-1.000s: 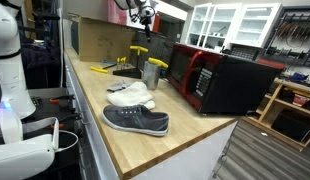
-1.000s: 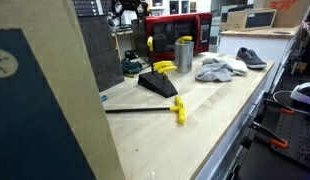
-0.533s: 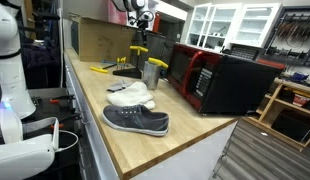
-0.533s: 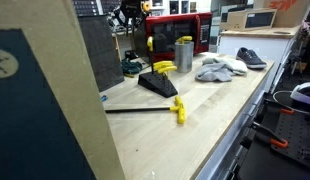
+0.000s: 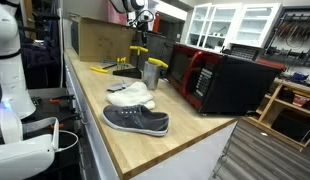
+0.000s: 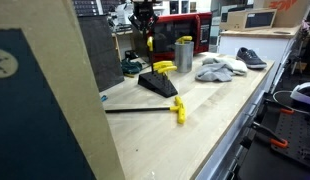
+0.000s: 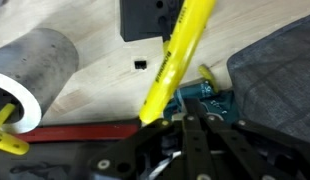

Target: Remove the black object from the tin and put it on the black stand

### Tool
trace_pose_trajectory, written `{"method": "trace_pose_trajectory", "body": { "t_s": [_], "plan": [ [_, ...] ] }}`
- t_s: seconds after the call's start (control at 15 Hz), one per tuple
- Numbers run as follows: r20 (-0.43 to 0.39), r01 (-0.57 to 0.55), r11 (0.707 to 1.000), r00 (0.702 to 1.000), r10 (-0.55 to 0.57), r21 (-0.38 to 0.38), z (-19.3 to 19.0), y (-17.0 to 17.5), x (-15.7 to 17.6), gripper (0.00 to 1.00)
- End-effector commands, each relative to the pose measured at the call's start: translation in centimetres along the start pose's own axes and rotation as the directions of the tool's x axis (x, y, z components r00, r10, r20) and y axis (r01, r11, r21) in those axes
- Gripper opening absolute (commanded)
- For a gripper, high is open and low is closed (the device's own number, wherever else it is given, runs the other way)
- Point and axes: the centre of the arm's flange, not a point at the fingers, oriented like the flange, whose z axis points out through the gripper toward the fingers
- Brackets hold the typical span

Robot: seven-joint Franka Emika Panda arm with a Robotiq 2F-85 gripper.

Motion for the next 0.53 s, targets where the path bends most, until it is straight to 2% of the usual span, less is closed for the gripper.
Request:
{"method": "trace_pose_trajectory", "body": {
  "t_s": [0.0,0.47],
  "plan": [
    [0.021,0.02,0.997,1.0,-0.018,-0.073,-1.3,2.4,-2.4,0.0],
    [0.018,0.045,0.982,0.999,-0.043,-0.185,-2.0,3.9,-3.3,0.0]
  ]
}}
